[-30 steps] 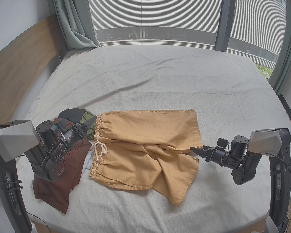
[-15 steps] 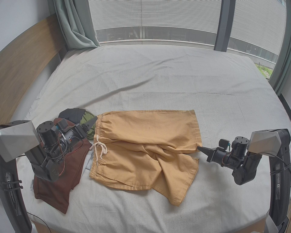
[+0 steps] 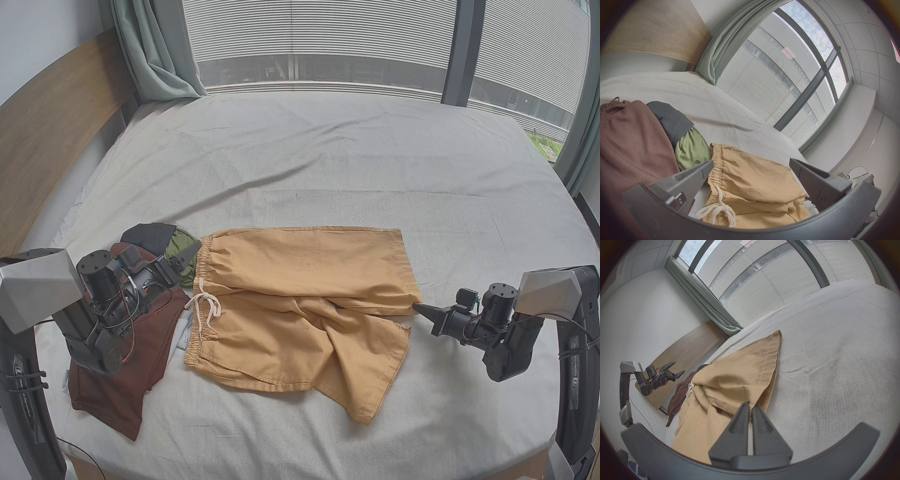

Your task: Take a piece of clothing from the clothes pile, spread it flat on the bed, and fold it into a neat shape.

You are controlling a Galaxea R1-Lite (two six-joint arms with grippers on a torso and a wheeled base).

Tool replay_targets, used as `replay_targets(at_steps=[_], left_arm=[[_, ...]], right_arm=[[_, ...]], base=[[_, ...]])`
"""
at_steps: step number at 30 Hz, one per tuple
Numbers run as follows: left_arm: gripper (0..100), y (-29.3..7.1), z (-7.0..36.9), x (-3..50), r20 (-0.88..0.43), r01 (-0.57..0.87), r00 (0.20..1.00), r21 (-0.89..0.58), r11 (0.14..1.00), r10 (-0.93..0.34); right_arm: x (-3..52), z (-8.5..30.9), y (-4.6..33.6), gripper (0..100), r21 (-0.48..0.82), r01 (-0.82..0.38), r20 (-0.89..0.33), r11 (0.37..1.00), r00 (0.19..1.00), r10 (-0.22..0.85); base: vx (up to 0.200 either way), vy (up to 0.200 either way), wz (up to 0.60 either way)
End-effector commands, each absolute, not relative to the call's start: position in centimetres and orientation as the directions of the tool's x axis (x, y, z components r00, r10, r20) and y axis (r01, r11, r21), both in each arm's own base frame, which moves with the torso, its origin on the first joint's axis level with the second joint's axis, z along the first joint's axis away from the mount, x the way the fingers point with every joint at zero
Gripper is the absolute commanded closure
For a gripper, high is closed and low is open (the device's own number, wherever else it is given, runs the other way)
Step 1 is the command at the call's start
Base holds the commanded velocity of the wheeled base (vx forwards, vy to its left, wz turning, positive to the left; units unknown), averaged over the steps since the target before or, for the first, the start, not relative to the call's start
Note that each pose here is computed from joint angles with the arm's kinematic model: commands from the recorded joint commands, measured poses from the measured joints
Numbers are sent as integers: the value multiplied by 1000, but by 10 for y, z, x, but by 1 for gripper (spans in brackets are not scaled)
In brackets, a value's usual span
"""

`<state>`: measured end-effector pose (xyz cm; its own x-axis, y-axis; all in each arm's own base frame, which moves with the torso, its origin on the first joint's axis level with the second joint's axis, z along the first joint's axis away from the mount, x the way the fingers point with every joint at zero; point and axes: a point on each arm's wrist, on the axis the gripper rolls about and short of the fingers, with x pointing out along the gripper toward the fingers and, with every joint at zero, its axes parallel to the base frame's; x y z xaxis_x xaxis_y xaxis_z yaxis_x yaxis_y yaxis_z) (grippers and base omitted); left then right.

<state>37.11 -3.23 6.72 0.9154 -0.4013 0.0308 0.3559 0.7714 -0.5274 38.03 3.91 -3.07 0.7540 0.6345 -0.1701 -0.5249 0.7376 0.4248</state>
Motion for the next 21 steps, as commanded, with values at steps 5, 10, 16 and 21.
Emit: replay_targets(at_steps=[5,10,16,21], left_arm=[[0,-32,68,371,36,357,916,-526,772,-400],[0,-32,71,367,36,359,915,-526,771,-401],[0,-34,74,350,7,390,890,-526,756,-455],[0,-30,76,328,-31,441,855,-482,757,-518]], right_arm=[[380,-27,41,0,413,-535,-162,737,753,638],[361,-12,39,0,410,-536,-179,738,746,641],[330,5,38,0,416,-523,-214,744,738,639],[310,18,38,0,426,-528,-223,735,726,651]], base=[[0,0,0],[0,0,0],[0,0,0],[0,0,0]])
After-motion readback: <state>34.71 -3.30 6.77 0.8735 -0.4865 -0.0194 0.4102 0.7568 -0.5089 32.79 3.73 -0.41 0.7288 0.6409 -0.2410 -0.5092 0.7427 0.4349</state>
